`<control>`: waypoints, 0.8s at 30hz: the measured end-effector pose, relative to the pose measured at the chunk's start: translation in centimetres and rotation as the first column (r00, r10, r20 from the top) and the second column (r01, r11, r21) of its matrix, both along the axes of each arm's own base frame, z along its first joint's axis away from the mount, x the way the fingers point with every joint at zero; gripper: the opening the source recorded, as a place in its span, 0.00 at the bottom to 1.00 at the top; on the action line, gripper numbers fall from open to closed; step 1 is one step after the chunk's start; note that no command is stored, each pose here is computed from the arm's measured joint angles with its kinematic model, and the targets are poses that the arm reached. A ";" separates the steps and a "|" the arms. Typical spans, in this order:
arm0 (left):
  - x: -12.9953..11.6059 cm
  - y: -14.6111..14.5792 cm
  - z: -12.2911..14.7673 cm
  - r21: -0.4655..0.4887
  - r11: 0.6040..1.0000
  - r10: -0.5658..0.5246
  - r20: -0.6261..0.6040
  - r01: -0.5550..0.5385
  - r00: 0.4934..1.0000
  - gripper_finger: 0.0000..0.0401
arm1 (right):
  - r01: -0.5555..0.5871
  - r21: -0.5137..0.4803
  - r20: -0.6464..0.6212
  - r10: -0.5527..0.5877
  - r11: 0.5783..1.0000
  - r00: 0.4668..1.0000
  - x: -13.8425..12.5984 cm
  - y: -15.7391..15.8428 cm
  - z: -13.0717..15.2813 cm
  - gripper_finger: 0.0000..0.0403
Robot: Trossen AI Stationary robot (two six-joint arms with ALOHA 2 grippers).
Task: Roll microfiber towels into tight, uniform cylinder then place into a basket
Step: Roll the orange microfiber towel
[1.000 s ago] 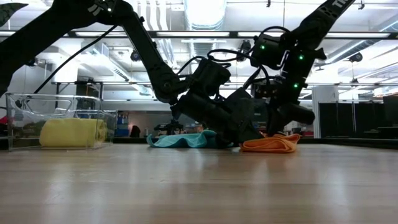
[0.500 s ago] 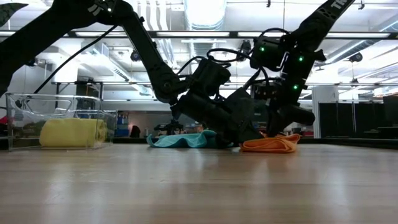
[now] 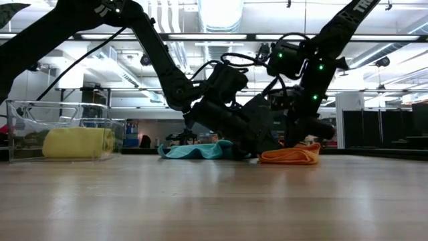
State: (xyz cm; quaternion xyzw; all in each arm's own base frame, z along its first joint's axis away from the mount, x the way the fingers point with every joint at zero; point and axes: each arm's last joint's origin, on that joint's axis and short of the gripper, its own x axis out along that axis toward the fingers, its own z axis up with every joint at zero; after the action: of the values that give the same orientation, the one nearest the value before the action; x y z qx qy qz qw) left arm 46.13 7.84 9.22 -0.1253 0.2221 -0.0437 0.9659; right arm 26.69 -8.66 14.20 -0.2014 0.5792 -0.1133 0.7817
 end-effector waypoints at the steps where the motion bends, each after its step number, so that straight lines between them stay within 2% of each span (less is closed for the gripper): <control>1: 0.0 0.0 0.0 0.000 1.000 0.000 0.000 0.000 1.000 0.00 | 0.000 -0.002 0.009 0.000 1.000 1.000 0.0 0.0 0.2 0.08; 5: 0.0 0.0 0.0 0.000 1.000 0.000 0.000 0.000 1.000 0.00 | 0.020 0.001 0.055 -0.020 1.000 0.998 0.1 0.0 0.7 0.03; 9: 0.0 0.0 0.0 -0.001 1.000 0.000 0.000 0.000 1.000 0.00 | 0.029 0.007 0.064 -0.029 1.000 0.998 0.1 0.0 0.7 0.02; 15: 0.0 -0.1 0.0 -0.001 1.000 -0.001 0.000 0.001 1.000 0.00 | 0.060 0.040 0.169 -0.066 0.997 0.984 0.8 -0.2 1.0 0.02; 24: 0.0 -0.1 0.0 -0.001 1.000 -0.001 0.000 0.001 1.000 0.00 | 0.133 0.089 0.159 -0.145 0.987 0.977 0.5 -1.0 0.4 0.02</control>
State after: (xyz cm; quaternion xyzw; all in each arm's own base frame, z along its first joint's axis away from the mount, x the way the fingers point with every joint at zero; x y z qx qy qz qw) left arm 46.15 7.75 9.22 -0.1257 0.2223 -0.0443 0.9658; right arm 27.17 -9.64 14.58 -0.1198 0.5292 -0.1613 0.8244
